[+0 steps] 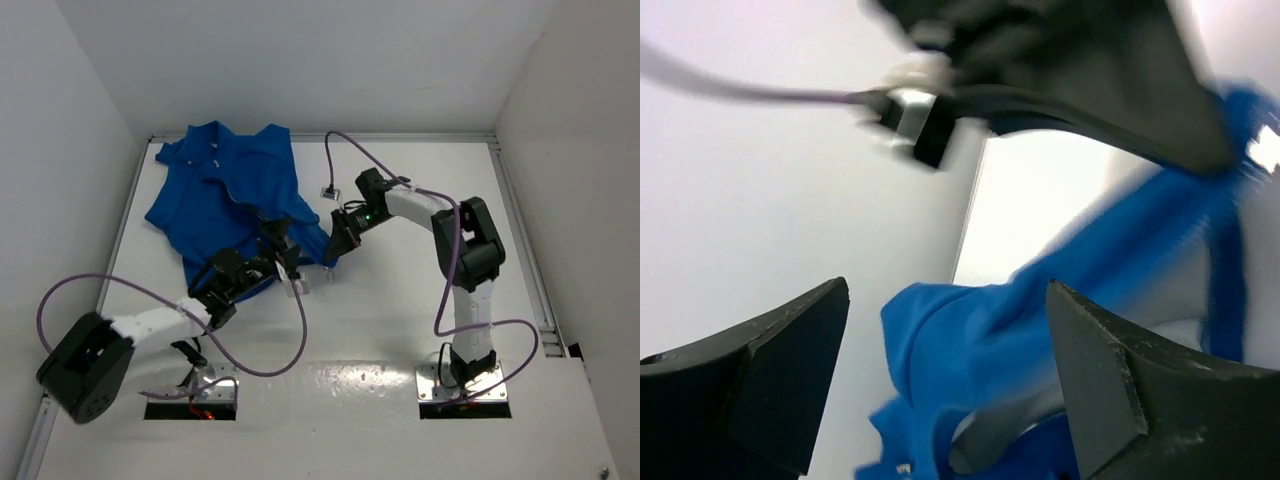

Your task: Zip up the jacket

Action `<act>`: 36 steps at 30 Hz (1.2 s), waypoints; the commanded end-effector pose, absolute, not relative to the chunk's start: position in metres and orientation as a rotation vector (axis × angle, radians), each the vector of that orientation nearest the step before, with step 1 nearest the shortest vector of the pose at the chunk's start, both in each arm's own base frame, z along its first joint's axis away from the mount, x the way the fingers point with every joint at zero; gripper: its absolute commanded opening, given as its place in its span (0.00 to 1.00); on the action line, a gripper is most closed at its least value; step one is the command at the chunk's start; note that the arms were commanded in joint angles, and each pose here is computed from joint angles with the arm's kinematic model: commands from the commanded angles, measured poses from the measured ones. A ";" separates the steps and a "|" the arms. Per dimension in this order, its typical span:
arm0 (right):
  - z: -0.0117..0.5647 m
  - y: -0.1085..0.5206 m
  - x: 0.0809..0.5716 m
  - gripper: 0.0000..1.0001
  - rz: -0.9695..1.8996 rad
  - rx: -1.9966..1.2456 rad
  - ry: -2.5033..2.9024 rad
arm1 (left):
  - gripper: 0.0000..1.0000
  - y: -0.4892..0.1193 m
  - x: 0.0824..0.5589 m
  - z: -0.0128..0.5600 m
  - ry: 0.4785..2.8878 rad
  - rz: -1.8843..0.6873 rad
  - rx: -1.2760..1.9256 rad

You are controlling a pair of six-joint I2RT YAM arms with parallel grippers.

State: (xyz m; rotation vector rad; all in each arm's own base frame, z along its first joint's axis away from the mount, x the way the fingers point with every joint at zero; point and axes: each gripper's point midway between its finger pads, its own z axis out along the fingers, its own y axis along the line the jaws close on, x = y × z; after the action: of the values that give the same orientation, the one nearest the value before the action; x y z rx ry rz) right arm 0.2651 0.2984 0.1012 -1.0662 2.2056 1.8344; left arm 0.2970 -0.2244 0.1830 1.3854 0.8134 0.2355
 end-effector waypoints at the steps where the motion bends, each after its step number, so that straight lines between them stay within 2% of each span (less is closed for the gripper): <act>1: 0.137 0.308 0.305 0.00 1.714 -1.002 2.007 | 0.85 -0.211 0.293 0.217 1.108 0.042 1.171; 3: 0.130 0.298 0.304 0.00 1.728 -0.757 2.175 | 0.83 -0.205 0.292 0.240 1.262 -0.085 0.990; 4: 0.141 0.302 0.323 0.00 1.654 -0.803 2.006 | 0.81 -0.200 0.287 0.228 1.383 -0.136 0.963; 5: 0.143 0.301 0.332 0.00 1.661 -0.642 2.065 | 0.76 -0.199 0.281 0.231 1.515 -0.238 0.853; 8: 0.147 0.299 0.349 0.00 1.619 -0.473 2.051 | 0.72 -0.202 0.271 0.233 1.693 -0.455 0.643; 11: 0.147 0.308 0.353 0.00 1.617 -0.330 2.020 | 0.64 -0.216 0.261 0.218 1.854 -0.734 0.489; 13: 0.155 0.319 0.352 0.00 1.656 -0.269 1.996 | 0.63 -0.227 0.248 0.201 1.956 -0.909 0.453; 16: 0.161 0.336 0.343 0.00 1.677 -0.248 1.993 | 0.61 -0.235 0.244 0.210 1.967 -1.134 0.293; 22: 0.178 0.356 0.316 0.00 1.748 -0.335 1.934 | 0.65 -0.230 0.273 0.201 1.999 -1.170 0.103; 26: 0.168 0.349 0.302 0.00 1.755 -0.330 1.962 | 0.66 -0.223 0.289 0.203 2.000 -1.243 -0.030; 36: 0.167 0.340 0.296 0.00 1.765 -0.326 1.949 | 0.63 -0.217 0.308 0.200 1.992 -1.279 -0.162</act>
State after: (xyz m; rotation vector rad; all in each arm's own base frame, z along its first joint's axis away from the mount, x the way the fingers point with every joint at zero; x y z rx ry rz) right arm 0.2943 0.3362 0.1327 -0.2397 2.0936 1.7447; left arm 0.2997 -0.2132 0.1853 -0.1271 2.0457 -1.2147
